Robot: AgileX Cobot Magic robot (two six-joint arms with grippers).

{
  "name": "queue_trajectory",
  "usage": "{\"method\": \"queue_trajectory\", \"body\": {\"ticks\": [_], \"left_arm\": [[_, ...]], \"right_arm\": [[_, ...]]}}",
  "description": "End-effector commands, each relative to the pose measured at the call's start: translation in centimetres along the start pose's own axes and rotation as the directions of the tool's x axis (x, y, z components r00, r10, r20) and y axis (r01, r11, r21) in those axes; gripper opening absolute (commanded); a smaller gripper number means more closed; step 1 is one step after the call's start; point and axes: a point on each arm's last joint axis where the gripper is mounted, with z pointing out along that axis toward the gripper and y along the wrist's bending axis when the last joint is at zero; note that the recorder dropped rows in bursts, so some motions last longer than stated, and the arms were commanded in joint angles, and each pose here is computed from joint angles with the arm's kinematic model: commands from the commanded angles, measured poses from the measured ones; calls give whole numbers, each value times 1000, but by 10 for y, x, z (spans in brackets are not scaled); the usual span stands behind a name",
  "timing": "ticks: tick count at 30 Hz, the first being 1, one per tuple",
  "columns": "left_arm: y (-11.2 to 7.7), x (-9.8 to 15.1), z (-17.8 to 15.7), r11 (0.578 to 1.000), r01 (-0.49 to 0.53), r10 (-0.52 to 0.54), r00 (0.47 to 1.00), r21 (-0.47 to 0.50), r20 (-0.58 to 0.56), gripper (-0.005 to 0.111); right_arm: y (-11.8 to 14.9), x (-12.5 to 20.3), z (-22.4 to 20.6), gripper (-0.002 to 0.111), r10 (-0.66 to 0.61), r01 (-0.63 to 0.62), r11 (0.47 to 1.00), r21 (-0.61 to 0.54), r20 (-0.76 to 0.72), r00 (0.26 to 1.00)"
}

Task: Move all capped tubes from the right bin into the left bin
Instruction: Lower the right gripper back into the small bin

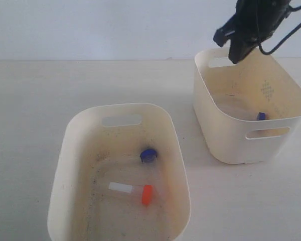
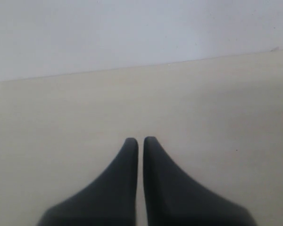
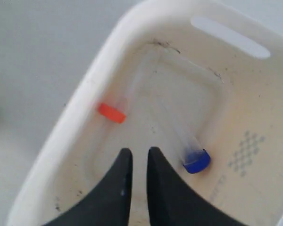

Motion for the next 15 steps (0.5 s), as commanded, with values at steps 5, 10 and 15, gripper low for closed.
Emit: {"method": "queue_trajectory", "body": {"ticks": [5, 10, 15], "left_arm": [[0, -3, 0, 1000, 18, -18, 1000, 1, 20, 4], [0, -3, 0, 1000, 18, -18, 1000, 1, 20, 4], [0, -3, 0, 1000, 18, -18, 1000, 1, 20, 4]], "right_arm": [[-33, 12, 78, 11, -310, 298, 950, -95, -165, 936], [-34, 13, 92, 50, -400, 381, 915, -133, -176, 899], [-34, 17, 107, 50, -439, 411, 896, -171, -193, 877]]}}
